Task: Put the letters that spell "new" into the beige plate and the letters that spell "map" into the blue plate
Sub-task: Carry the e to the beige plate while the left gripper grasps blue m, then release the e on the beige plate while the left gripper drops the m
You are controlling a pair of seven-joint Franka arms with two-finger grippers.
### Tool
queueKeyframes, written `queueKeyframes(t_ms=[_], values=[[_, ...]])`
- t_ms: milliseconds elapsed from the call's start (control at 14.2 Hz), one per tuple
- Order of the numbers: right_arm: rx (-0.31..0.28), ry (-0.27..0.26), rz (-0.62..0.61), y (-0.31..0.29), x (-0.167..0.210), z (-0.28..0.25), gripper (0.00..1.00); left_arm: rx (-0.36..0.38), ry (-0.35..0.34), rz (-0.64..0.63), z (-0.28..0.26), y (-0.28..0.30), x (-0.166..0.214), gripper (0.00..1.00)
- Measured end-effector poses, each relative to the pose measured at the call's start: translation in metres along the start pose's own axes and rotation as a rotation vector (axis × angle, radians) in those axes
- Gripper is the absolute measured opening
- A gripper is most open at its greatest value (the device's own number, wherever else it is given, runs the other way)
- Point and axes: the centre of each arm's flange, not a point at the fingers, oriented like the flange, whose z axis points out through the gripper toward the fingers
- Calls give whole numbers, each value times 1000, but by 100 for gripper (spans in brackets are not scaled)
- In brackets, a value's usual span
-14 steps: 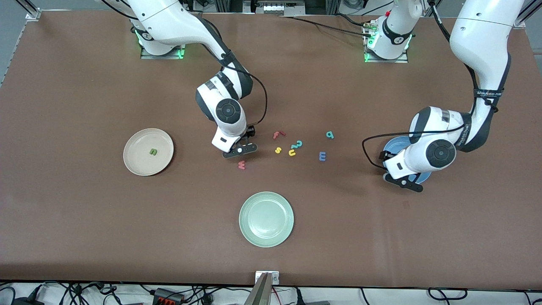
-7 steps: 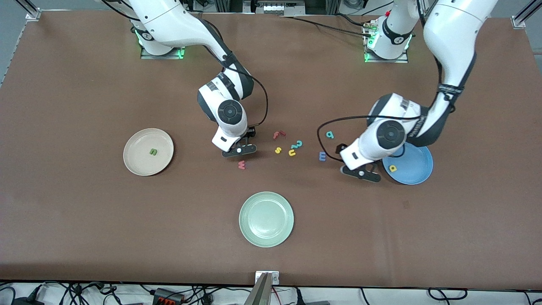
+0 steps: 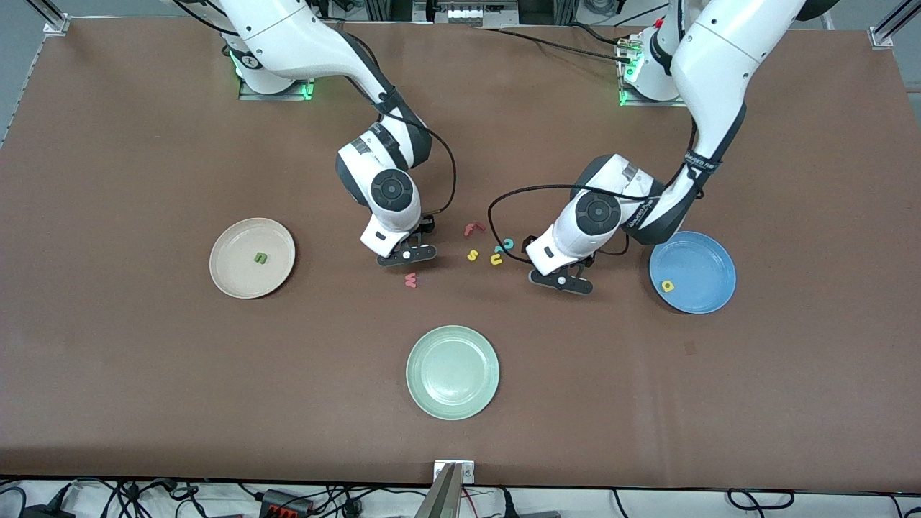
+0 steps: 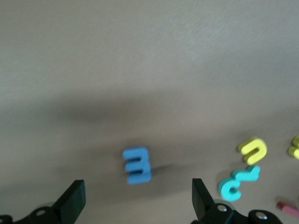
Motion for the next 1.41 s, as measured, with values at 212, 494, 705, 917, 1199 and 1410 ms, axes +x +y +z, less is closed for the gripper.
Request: queueKeyframes(t_ms=[212, 494, 705, 917, 1199, 1410], values=[[-3, -5, 2, 1, 0, -1, 33, 27, 26, 45, 18, -7, -4, 88], [-8, -5, 23, 12, 5, -5, 28, 44, 27, 68, 24, -8, -5, 59], [-12, 14, 92, 53, 26, -26, 28, 46, 32, 64, 22, -12, -3, 28], [-20, -12, 205, 136, 46, -54, 28, 59, 14, 49, 19, -21, -1, 27], [-10, -73, 320, 249, 55, -70, 28, 153, -64, -13, -32, -58, 6, 27], [5, -137, 308, 315, 48, -57, 28, 216, -124, -94, -75, -108, 5, 27]])
